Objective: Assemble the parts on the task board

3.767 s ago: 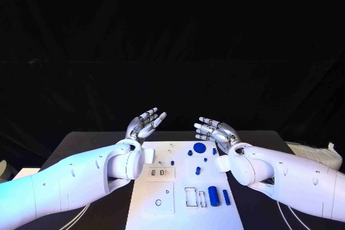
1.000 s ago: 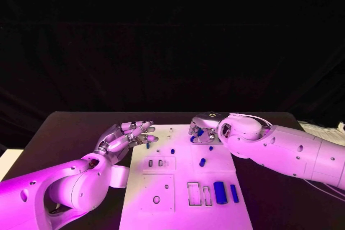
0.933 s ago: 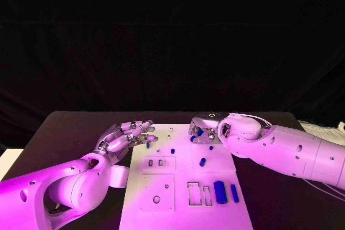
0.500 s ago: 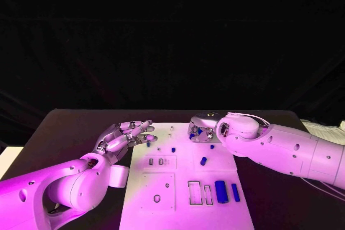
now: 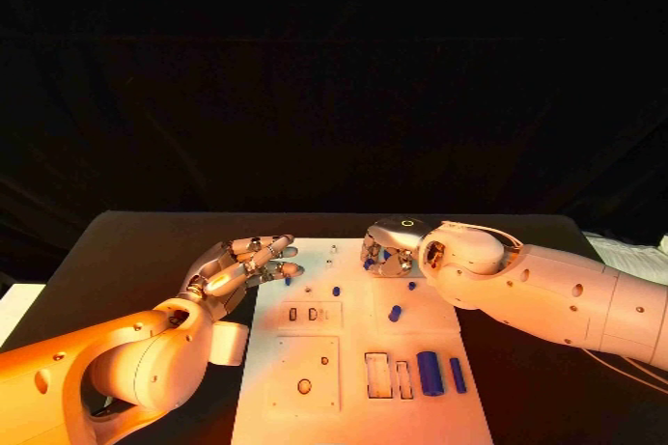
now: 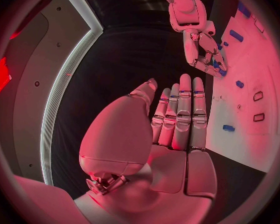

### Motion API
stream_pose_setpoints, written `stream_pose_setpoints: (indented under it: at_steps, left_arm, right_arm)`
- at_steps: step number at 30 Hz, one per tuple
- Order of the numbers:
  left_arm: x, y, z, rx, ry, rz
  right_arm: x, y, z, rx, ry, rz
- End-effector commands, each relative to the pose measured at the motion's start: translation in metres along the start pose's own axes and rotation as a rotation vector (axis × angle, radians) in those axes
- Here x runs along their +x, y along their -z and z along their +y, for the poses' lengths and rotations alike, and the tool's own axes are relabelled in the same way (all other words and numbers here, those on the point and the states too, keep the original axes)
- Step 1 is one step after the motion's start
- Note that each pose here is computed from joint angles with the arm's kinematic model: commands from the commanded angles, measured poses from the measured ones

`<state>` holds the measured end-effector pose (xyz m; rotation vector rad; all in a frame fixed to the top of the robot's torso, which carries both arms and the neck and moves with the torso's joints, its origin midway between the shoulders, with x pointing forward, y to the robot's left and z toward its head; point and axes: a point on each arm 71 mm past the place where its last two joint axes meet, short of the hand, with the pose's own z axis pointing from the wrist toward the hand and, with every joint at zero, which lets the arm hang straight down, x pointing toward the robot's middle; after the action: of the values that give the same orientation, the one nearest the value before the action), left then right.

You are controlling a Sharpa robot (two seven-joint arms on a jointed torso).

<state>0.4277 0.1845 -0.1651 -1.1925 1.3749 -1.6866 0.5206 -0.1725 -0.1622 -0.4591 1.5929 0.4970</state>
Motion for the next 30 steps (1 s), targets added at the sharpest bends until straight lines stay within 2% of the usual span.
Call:
stream_pose_setpoints:
  at_steps: [1,6,14,23,30]
  left_arm:
    - [0.0008,-0.0002,-0.0010,0.004,0.005,0.008]
    - [0.0013,-0.0002,-0.0009,0.001,0.006,0.011]
    - [0.0026,-0.0008,-0.0005,0.001,0.008,0.015]
    - [0.0038,-0.0008,-0.0006,-0.001,0.010,0.019]
    - [0.0043,-0.0007,-0.0014,-0.001,0.010,0.022]
  right_arm:
    - [-0.012,0.000,0.004,-0.015,0.007,-0.111]
    - [-0.018,-0.005,0.005,-0.003,0.006,-0.154]
    - [-0.020,-0.021,0.014,-0.016,0.000,-0.181]
    - [-0.018,-0.038,0.024,-0.031,0.001,-0.186]
    - [-0.015,-0.045,0.026,-0.032,0.004,-0.175]
